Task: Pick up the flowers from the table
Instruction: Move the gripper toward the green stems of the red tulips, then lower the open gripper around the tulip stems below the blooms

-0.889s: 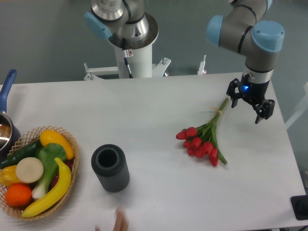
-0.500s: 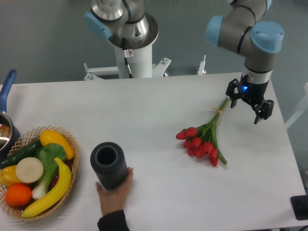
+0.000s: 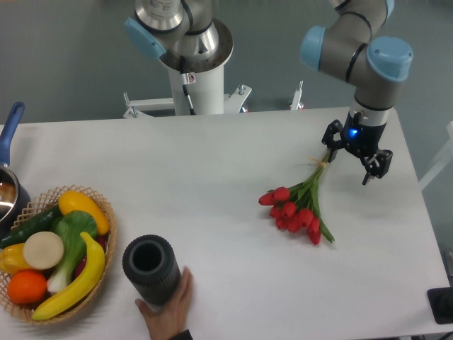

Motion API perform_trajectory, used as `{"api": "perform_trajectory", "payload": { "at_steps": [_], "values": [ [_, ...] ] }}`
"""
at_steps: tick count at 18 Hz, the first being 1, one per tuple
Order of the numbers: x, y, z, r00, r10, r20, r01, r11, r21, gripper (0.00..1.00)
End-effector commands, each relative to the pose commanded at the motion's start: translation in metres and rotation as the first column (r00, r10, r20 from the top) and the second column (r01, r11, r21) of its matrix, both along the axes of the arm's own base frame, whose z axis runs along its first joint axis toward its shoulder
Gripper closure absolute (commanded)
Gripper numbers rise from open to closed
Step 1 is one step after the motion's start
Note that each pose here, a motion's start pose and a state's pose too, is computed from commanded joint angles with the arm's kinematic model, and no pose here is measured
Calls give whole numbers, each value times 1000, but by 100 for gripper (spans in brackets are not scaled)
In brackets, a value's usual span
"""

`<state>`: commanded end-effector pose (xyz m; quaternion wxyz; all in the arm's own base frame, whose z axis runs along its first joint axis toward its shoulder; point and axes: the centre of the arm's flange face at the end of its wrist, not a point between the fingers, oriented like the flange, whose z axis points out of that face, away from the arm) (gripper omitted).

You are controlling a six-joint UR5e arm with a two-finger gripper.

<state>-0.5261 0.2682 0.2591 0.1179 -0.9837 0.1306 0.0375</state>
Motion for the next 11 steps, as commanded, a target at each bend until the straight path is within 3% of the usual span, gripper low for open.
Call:
{"api": "perform_trajectory", "payload": {
  "at_steps": [2,11],
  "values": [
    [16,-2,-22,999,5,53,-4,1000,-9,0],
    [36,10,-59,985,67,158,-62,997,-39,0]
  ]
}}
